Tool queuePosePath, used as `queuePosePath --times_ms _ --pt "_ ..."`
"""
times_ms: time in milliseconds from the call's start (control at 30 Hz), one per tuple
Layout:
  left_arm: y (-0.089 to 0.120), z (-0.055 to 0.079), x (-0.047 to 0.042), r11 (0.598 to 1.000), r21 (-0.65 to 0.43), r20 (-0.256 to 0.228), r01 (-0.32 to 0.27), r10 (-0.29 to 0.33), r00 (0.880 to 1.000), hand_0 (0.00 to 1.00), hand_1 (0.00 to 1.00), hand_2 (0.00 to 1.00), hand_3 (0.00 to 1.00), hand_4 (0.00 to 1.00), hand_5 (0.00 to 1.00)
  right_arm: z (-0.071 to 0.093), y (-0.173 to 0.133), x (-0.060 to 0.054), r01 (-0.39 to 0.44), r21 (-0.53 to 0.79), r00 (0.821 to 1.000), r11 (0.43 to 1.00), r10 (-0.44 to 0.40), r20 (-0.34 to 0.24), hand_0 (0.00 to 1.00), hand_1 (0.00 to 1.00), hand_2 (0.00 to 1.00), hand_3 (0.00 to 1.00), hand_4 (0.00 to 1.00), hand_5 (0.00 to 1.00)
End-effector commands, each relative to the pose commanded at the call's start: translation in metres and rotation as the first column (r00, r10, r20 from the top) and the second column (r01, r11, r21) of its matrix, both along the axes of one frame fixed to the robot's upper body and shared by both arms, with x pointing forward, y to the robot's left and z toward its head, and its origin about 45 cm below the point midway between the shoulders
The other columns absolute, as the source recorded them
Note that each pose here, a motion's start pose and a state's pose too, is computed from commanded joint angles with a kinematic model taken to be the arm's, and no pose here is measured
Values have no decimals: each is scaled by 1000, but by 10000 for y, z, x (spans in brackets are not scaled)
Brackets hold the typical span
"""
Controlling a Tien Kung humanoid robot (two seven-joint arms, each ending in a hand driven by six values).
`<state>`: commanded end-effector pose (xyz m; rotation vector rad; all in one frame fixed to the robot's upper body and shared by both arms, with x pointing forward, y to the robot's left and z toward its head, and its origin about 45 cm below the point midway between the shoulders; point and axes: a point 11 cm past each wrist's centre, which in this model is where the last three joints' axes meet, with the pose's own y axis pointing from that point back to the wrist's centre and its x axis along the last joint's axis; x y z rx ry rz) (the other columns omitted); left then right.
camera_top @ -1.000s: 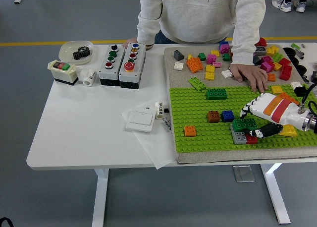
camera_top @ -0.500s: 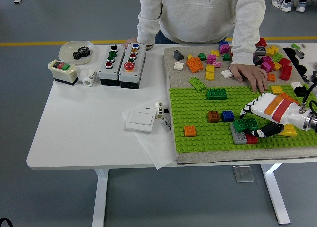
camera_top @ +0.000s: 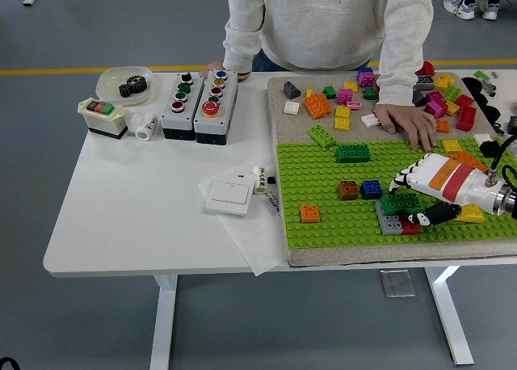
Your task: Pick up the brick,pile it on top of brick,press brick,pick up the brick,pile it on top of brick,press brick
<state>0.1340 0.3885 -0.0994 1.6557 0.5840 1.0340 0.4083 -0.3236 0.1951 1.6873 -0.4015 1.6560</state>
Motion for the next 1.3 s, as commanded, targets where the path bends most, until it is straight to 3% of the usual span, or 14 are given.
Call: queuePosePath --times_ms 1000,1033,1200,1233,1300 --pt "8 7 16 1000 2 1 6 -6 1000 766 754 755 595 661 596 129 -9 37 19 39 1000 999 -19 11 367 551 684 802 955 414" --pt "9 7 17 1000 2 2 6 -6 1000 765 754 755 594 661 596 133 -11 36 19 39 1000 999 -19 10 372 553 692 822 998 449" --pt "12 7 16 1000 3 3 6 -6 1000 765 754 755 594 661 596 152 5 22 12 38 1000 999 -11 -4 372 553 692 822 998 449" --pt "14 7 13 1000 4 3 5 -5 1000 765 753 755 595 661 597 169 10 15 8 37 1000 999 -7 -8 381 562 715 844 998 511" --pt "16 6 10 1000 4 3 5 -5 1000 765 753 755 595 661 597 194 14 8 7 44 1000 999 -7 -11 381 562 715 844 998 511"
